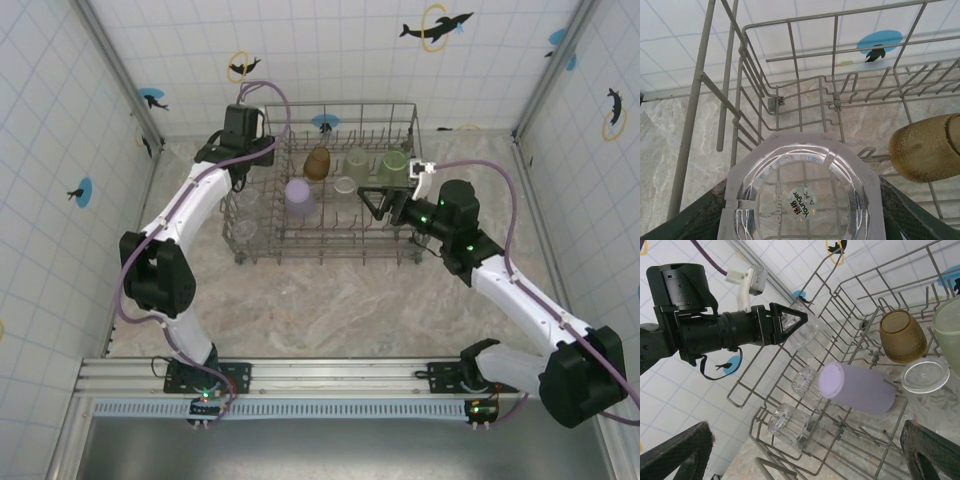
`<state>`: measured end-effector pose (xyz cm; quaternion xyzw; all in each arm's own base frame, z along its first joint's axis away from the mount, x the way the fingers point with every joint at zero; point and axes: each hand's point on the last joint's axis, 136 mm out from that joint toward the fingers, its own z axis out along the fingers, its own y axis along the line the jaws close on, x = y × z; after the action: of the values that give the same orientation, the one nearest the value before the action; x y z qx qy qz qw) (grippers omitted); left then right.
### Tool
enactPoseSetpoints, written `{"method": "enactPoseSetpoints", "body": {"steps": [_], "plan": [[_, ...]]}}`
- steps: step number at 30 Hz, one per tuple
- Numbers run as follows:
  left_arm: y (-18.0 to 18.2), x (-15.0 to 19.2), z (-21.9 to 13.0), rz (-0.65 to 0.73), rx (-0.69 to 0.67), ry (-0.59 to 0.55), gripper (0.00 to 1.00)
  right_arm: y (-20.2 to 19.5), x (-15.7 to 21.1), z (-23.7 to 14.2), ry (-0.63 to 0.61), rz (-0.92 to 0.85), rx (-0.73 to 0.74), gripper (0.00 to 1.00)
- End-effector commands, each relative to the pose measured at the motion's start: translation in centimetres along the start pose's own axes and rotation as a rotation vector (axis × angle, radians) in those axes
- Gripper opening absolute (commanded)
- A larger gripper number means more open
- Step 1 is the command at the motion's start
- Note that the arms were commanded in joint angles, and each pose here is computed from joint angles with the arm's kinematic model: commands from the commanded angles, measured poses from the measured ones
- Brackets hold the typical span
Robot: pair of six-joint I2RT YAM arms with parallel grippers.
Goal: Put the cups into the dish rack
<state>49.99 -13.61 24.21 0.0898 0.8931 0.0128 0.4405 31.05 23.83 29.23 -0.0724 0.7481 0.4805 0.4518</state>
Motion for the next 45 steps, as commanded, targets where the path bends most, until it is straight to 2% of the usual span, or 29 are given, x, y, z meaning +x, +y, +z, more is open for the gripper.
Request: {"method": "enactPoseSetpoints", "body": {"steps": [1, 19, 45], "plan": [[0.6, -0.2, 0.6, 0.017, -0.041, -0.024, 0.00, -0.3, 0.4, -0.6, -0.021, -0.011, 0.028, 1.00], [0.6, 2.7, 3.7, 0.017, -0.073, 0.023, 0.00, -0.6, 1.9, -1.5, -0.030, 0.000, 0.039, 1.00], [1.8, 2.6, 7.4, -0.035, -0.192, 0.001, 0.00, -0.4, 1.4, -2.3, -0.049, -0.037, 0.060, 1.00]]}}
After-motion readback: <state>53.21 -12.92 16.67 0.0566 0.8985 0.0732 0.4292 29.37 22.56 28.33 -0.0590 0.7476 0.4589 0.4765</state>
